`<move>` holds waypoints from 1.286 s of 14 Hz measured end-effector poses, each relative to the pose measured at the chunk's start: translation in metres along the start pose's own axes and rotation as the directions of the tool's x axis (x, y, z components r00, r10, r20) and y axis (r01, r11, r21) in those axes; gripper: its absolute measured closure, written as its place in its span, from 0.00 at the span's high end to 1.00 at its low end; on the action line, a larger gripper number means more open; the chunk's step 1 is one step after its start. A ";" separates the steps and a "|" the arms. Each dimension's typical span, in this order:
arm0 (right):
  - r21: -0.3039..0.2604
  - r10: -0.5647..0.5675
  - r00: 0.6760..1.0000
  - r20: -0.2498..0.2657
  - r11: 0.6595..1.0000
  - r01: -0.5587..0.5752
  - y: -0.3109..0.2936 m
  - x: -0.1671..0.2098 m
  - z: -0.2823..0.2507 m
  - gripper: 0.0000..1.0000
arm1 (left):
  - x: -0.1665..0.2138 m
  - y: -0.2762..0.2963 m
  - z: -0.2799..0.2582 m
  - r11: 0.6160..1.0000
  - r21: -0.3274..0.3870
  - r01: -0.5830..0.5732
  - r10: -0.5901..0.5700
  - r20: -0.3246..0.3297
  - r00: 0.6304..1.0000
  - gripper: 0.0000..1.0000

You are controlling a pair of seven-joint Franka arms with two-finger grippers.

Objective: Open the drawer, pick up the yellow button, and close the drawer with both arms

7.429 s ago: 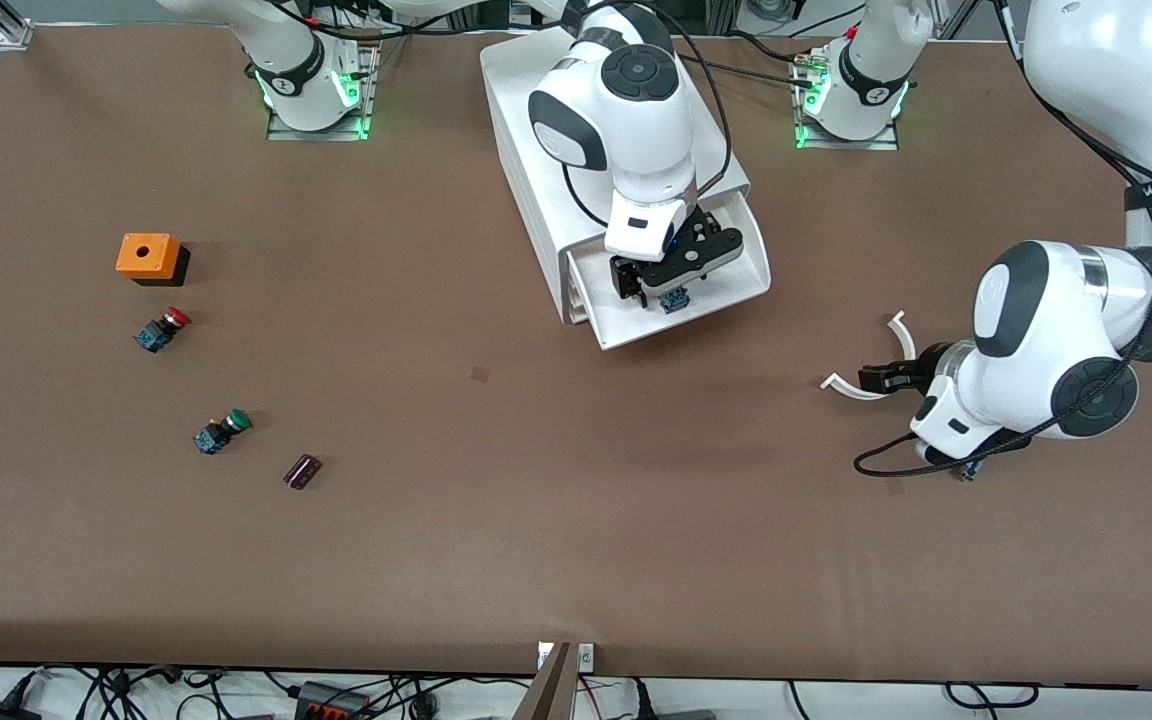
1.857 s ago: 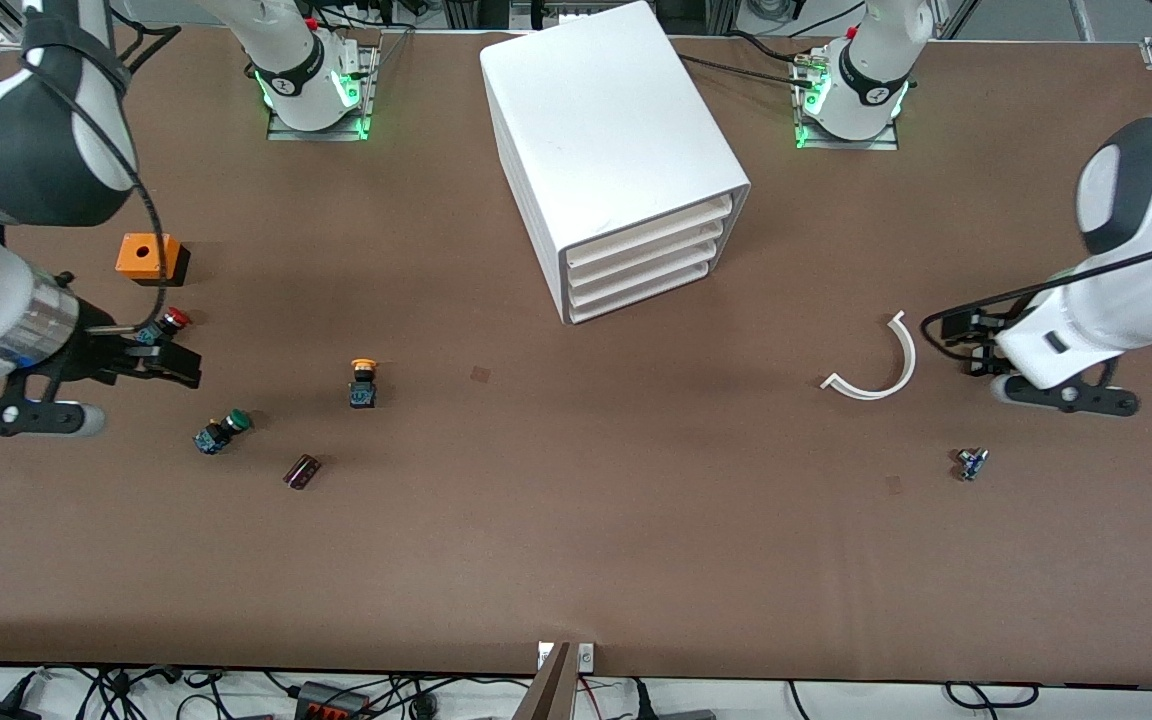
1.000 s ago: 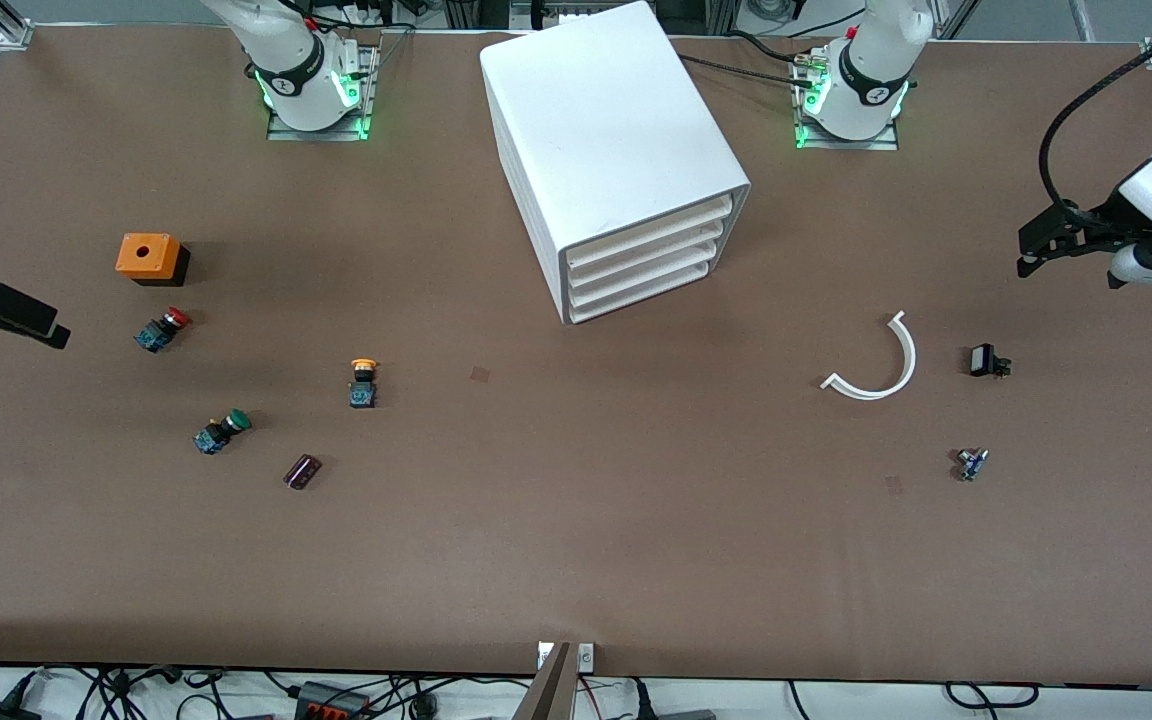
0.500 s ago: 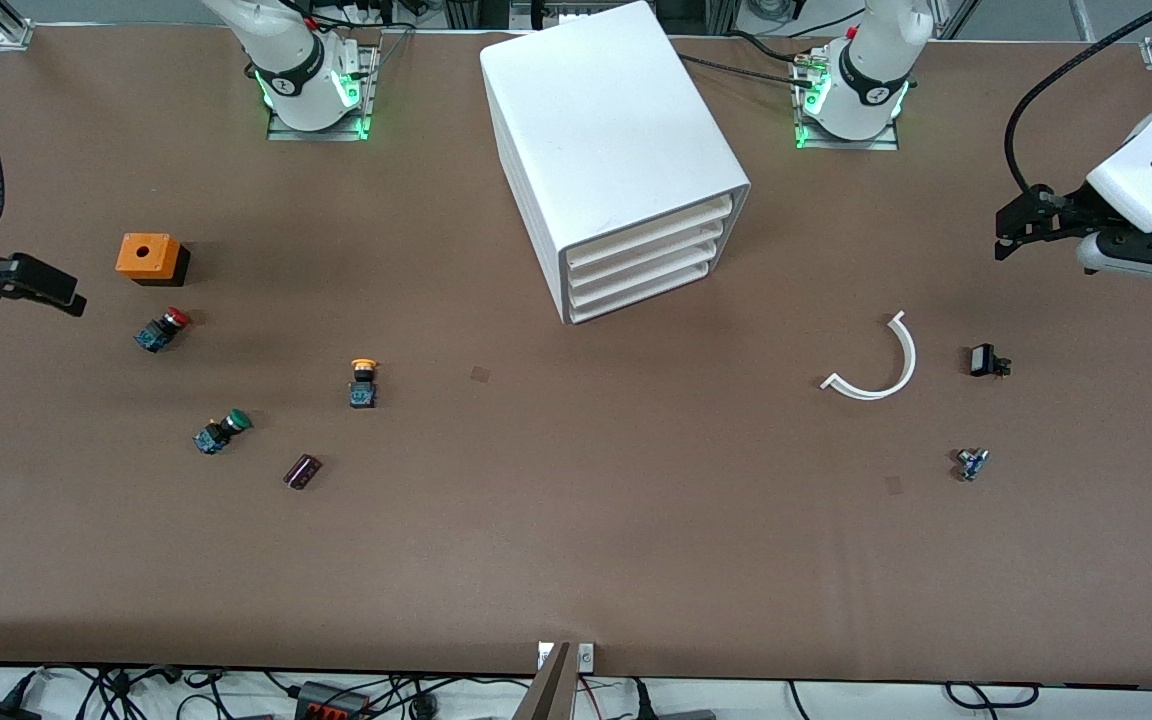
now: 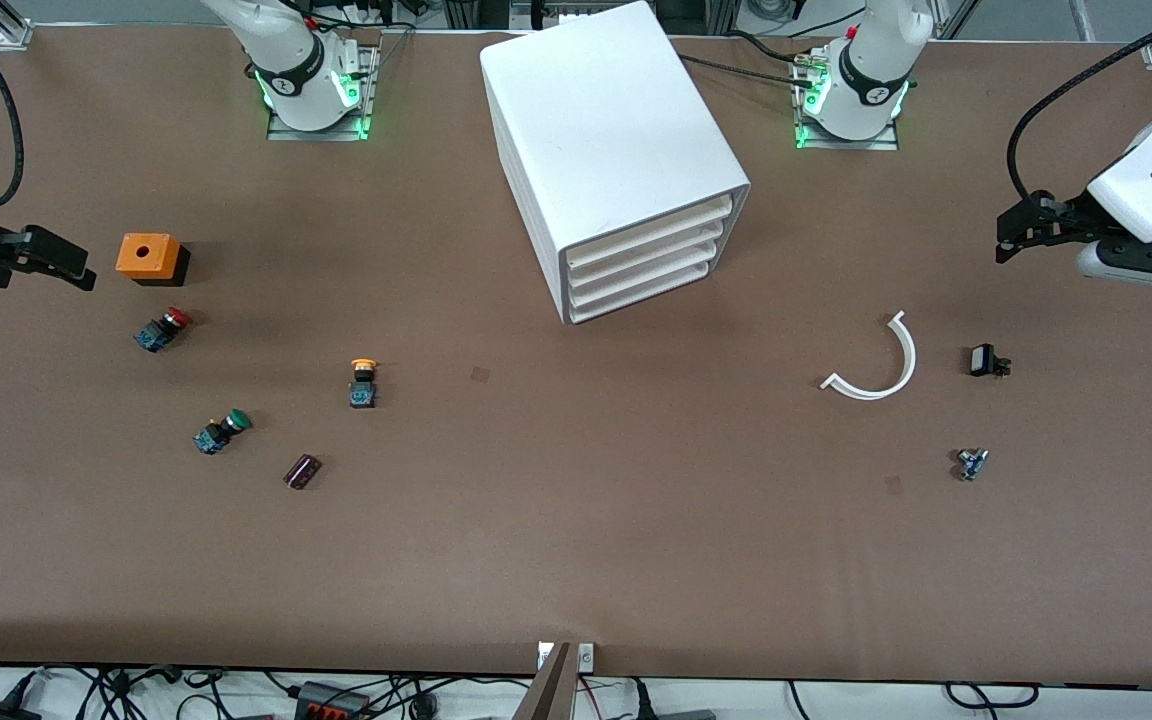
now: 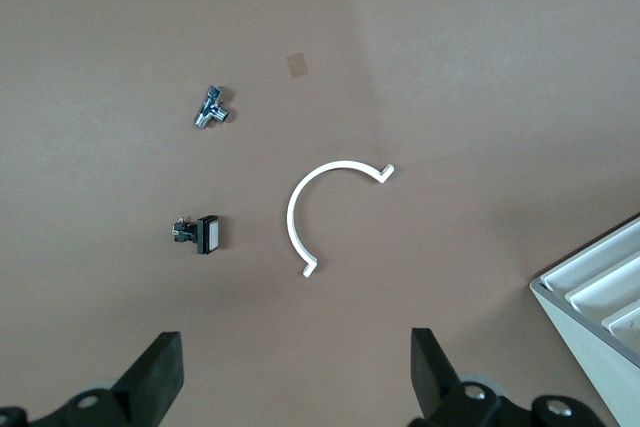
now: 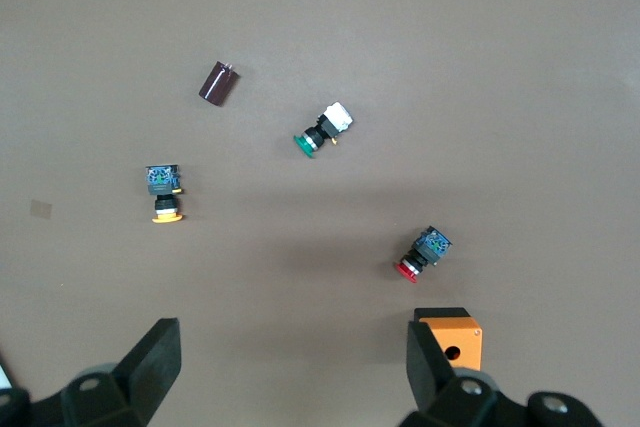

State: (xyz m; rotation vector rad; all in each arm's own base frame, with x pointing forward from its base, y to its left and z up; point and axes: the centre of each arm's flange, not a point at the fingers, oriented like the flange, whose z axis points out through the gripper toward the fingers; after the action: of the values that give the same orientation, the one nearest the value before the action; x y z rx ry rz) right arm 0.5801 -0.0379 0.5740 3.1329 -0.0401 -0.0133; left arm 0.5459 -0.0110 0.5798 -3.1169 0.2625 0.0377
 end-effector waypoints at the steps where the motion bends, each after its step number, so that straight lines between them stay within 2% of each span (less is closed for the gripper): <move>1: 0.000 0.000 1.000 0.001 1.000 0.000 0.000 0.000 0.000 1.00 | -0.001 -0.004 0.000 1.000 0.000 0.007 -0.007 0.000 1.000 1.00; 5: 0.000 -0.003 1.000 0.003 1.000 0.003 -0.002 0.000 0.000 1.00 | -0.001 -0.033 0.006 0.998 -0.001 0.056 -0.056 -0.007 0.998 1.00; 18: 0.000 -0.005 1.000 0.003 1.000 0.005 -0.003 0.000 0.000 1.00 | 0.014 -0.022 0.024 1.000 -0.003 0.031 -0.031 0.004 0.999 1.00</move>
State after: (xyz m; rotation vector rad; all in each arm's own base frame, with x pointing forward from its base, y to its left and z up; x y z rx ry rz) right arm 0.5800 -0.0353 0.5737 3.1332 -0.0322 -0.0174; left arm 0.5629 0.0086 0.5559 -3.1224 0.2135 0.0439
